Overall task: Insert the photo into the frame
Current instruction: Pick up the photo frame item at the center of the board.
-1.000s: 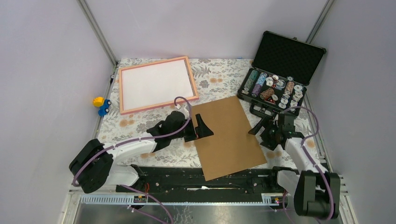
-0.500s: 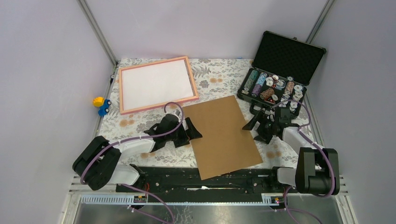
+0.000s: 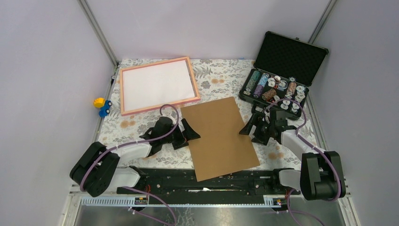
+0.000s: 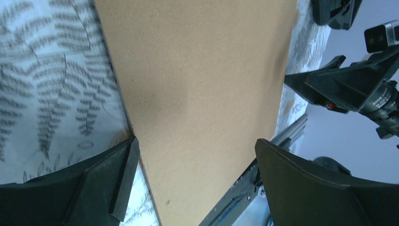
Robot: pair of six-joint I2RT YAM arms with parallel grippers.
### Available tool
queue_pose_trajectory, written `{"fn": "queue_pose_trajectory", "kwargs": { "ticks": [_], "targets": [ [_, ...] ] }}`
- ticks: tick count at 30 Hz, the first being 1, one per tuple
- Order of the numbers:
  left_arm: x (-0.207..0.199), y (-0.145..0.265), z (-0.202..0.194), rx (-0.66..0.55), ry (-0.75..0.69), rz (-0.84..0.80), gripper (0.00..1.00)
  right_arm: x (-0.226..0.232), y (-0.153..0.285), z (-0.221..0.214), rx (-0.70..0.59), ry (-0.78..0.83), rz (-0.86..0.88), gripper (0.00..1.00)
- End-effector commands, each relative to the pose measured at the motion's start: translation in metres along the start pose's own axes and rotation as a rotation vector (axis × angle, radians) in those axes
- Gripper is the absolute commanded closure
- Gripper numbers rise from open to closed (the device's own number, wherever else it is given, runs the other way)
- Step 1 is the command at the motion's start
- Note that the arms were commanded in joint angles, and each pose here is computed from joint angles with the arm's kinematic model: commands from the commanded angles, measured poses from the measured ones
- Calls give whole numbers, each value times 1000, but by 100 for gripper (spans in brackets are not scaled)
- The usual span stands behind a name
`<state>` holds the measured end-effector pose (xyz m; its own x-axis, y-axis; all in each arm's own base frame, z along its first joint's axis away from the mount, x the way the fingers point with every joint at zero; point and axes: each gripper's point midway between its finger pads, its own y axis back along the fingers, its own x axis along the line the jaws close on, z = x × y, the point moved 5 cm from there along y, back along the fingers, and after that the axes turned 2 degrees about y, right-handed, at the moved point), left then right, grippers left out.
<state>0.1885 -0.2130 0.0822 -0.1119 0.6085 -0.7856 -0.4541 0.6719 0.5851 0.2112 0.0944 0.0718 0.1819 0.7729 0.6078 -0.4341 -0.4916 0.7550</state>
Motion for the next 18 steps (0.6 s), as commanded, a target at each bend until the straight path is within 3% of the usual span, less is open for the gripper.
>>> {"fn": "queue_pose_trajectory", "kwargs": {
  "ticks": [1, 10, 18],
  "targets": [
    [-58, 26, -18, 130, 2, -286, 1, 18, 9, -38, 174, -70, 102, 1],
    [-99, 59, -17, 63, -8, -407, 1, 16, 8, -41, 176, -61, 117, 0],
    [-137, 65, 1, 13, -77, -469, 1, 25, 10, -37, 151, -15, 183, 0]
  ]
}}
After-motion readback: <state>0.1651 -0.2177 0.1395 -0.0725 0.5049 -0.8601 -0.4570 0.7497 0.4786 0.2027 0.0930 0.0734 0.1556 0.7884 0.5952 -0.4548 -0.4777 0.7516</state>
